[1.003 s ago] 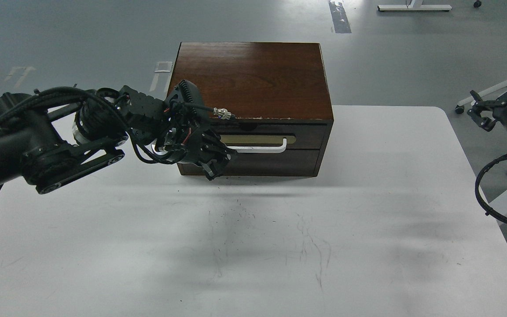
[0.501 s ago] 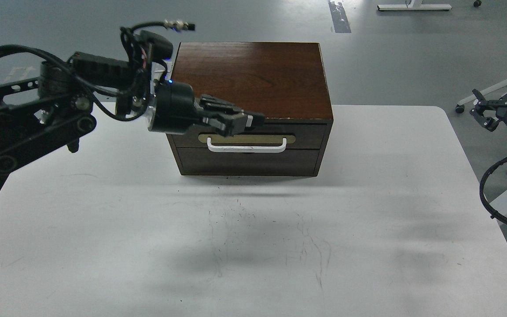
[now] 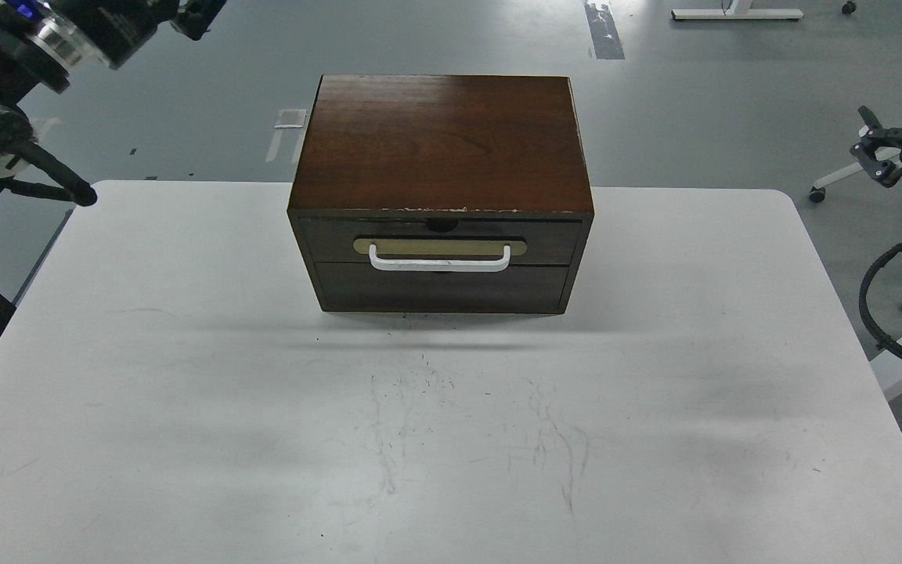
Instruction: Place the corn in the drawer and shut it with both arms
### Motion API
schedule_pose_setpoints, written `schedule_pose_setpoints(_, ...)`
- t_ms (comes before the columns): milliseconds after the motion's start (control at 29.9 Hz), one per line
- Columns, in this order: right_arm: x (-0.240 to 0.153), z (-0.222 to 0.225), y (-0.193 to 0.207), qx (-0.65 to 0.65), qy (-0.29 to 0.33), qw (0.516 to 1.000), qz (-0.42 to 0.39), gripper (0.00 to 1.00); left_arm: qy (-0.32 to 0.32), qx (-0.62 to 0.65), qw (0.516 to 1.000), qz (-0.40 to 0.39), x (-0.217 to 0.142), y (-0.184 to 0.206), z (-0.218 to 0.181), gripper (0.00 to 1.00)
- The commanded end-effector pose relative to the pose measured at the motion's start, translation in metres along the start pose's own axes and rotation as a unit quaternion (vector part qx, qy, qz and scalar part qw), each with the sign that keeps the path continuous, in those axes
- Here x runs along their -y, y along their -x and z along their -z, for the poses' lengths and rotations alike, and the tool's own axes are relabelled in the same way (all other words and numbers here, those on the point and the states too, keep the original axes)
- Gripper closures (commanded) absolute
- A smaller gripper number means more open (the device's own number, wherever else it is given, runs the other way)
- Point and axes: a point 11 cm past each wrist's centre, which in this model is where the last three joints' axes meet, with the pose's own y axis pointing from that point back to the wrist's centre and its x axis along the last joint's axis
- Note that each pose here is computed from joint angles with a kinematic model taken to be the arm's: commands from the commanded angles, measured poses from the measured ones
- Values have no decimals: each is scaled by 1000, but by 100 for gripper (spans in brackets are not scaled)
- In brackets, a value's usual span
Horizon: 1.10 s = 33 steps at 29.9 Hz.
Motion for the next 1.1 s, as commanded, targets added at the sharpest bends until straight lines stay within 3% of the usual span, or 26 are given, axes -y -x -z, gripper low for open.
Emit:
schedule_pose_setpoints(0,5,3,7,27,-20,999,6,0,11,-62,995,-72,-17,-31,14,2)
schedule_pose_setpoints(234,11,0,22,104,-56,993,29,0,9,-142,975,-170,-65,-68,68,2)
schedule_pose_setpoints(501,12,-45,29,144,-31,989,25,0,-26,-176,961,-211,-101,-68,126,2)
schedule_pose_setpoints(1070,6,-78,24,178,-17,984,2,0,-29,-201,951,-234,-118,-67,149,2)
